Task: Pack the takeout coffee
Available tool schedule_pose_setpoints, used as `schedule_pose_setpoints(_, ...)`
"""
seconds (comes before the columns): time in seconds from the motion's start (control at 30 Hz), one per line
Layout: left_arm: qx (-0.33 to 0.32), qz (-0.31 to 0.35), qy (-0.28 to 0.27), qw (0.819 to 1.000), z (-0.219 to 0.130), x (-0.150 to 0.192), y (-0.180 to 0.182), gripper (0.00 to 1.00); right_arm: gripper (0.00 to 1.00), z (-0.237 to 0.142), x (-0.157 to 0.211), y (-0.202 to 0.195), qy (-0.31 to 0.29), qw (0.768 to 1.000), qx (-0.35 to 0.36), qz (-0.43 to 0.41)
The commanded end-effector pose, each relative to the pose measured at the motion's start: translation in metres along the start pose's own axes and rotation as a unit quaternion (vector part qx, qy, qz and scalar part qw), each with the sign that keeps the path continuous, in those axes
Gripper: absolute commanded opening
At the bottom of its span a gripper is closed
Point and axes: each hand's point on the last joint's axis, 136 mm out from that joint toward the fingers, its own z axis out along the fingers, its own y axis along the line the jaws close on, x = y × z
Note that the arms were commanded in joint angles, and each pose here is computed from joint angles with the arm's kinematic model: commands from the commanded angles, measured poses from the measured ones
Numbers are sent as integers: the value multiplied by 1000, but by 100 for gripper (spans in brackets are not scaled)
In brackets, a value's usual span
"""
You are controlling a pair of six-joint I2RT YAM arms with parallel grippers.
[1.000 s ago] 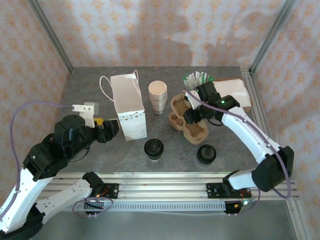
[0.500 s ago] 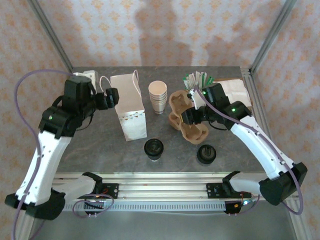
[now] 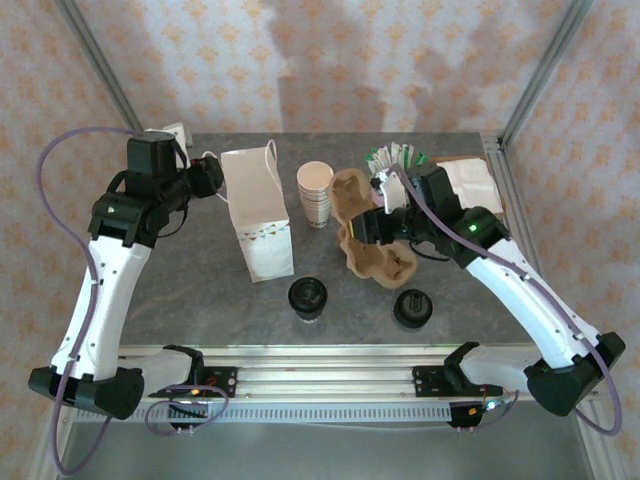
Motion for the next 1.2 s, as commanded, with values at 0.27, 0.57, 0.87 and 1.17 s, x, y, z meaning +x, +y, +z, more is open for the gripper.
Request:
schedule_pose_setpoints(0.27, 88, 44, -67, 993, -3, -34, -35, 3, 42, -30, -75, 67, -135, 985, -110, -8)
schedule_pose_setpoints(0.57, 146, 66, -78, 984, -12, -34, -54, 0, 41, -44, -131, 93, -230, 963, -139, -29)
schedule_pose_setpoints(0.87, 183, 69, -57, 979, -6, -20, -74, 0, 41, -45, -176, 95, -305, 941, -149, 8)
schedule_pose_setpoints(1.17, 192, 77, -40, 977, 1, -8, -86, 0, 40, 1, -195, 83, -297, 935, -160, 113)
